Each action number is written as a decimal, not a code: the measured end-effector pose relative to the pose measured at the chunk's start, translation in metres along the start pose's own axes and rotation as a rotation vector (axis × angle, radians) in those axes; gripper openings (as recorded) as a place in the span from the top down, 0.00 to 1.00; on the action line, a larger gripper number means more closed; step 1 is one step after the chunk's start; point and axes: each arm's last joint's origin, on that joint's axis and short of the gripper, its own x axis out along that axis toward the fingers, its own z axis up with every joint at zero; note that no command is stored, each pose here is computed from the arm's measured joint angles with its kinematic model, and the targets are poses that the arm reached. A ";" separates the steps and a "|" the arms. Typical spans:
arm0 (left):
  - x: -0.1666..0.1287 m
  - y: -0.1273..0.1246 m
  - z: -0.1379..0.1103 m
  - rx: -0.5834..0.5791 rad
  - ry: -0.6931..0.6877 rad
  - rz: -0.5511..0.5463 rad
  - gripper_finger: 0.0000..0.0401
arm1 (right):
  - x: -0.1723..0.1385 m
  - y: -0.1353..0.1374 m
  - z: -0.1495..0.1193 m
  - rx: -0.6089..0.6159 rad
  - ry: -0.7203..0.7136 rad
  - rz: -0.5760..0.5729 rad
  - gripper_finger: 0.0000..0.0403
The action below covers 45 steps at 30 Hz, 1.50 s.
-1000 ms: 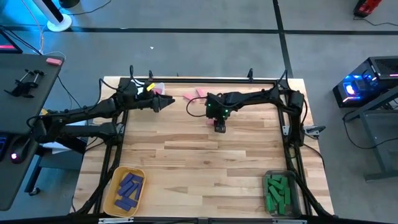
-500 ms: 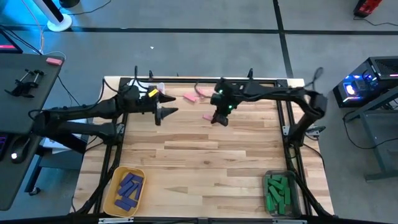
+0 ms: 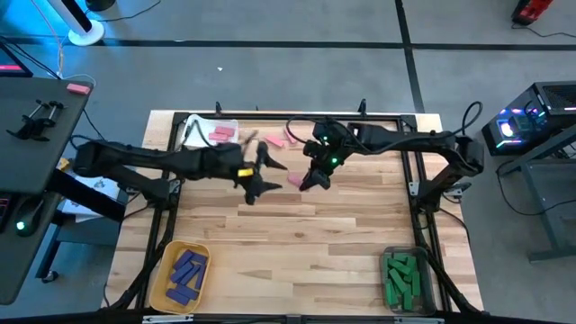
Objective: Sort blocks
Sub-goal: Put the pink block into the white bin
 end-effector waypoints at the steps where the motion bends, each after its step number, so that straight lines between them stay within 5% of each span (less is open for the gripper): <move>1: 0.005 -0.003 0.000 0.029 0.008 -0.019 0.34 | 0.001 0.002 0.000 -0.002 -0.001 0.007 1.00; 7: 0.032 -0.023 -0.001 0.119 0.017 -0.087 0.34 | 0.007 0.010 -0.002 0.037 0.005 0.028 1.00; 17: 0.053 -0.031 0.002 0.122 -0.043 -0.023 0.39 | 0.011 0.017 -0.003 0.073 0.007 0.035 1.00; 20: 0.054 -0.034 0.000 0.108 -0.007 -0.020 0.51 | 0.011 0.017 -0.003 0.082 0.009 0.034 1.00; 25: 0.054 -0.033 0.000 0.099 -0.001 -0.016 0.88 | 0.011 0.017 -0.003 0.121 0.009 0.041 1.00; 27: 0.053 -0.034 0.002 0.082 0.001 -0.003 0.93 | 0.011 0.017 -0.003 0.139 0.015 0.051 0.98; 37: 0.046 -0.044 -0.004 0.020 0.147 -0.081 0.93 | -0.011 0.023 0.020 0.209 -0.069 0.042 0.65; 42: 0.016 -0.035 -0.018 -0.125 0.400 -0.046 0.93 | -0.038 0.027 0.040 0.104 -0.126 0.025 0.51; 45: -0.014 -0.019 -0.034 -0.306 0.578 0.072 0.93 | -0.051 0.025 0.047 0.074 -0.149 -0.017 0.49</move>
